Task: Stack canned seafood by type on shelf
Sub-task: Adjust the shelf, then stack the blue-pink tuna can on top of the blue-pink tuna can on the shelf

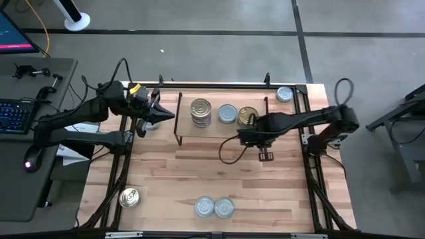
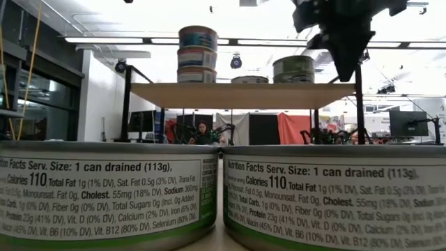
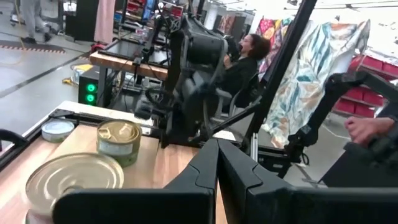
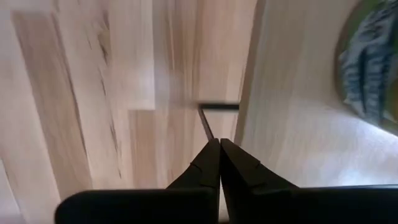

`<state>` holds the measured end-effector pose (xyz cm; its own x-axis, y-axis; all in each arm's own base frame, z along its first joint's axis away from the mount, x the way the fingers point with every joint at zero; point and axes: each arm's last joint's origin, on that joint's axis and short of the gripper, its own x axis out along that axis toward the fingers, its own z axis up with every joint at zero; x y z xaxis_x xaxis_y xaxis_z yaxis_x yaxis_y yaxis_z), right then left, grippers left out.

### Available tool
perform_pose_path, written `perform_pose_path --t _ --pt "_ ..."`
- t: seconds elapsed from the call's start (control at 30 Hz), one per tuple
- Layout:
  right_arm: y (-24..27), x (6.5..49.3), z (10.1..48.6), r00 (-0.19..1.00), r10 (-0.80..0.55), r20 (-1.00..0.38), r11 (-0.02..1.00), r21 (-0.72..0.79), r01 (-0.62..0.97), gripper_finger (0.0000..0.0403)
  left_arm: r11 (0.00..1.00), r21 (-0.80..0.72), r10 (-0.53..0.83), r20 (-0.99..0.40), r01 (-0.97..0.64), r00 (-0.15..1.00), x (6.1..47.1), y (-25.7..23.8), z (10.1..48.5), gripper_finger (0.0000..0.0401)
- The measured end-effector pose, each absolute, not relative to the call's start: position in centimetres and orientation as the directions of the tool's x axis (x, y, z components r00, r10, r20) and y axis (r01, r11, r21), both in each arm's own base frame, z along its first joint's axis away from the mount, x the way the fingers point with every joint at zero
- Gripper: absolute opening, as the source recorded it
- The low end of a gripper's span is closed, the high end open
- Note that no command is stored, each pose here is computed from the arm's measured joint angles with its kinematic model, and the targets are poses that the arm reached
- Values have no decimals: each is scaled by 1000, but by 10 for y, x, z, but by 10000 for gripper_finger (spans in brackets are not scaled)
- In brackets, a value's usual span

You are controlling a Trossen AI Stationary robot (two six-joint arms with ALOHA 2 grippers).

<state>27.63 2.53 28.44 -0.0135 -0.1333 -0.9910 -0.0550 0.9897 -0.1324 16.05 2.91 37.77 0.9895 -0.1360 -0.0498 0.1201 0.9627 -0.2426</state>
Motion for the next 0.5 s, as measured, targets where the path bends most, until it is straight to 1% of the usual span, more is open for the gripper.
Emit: perform_pose_path --t 0.13,0.23,0.37,0.47,0.5 --pt "22 257 287 48 -162 -986 987 -161 31 0 962 -242 -142 -52 125 989 158 27 378 0" --pt "20 249 296 116 -190 -975 980 -183 75 0 960 -256 -141 -95 112 986 158 27 374 0" --pt "22 249 312 291 -173 -941 984 -153 89 0 948 -311 -145 -235 67 961 157 24 359 0" --pt "24 251 324 423 -158 -892 987 -136 81 0 931 -362 -181 -373 37 910 151 17 346 0" --pt "24 252 327 461 -154 -874 988 -133 78 0 932 -362 -171 -424 7 889 148 15 341 0"
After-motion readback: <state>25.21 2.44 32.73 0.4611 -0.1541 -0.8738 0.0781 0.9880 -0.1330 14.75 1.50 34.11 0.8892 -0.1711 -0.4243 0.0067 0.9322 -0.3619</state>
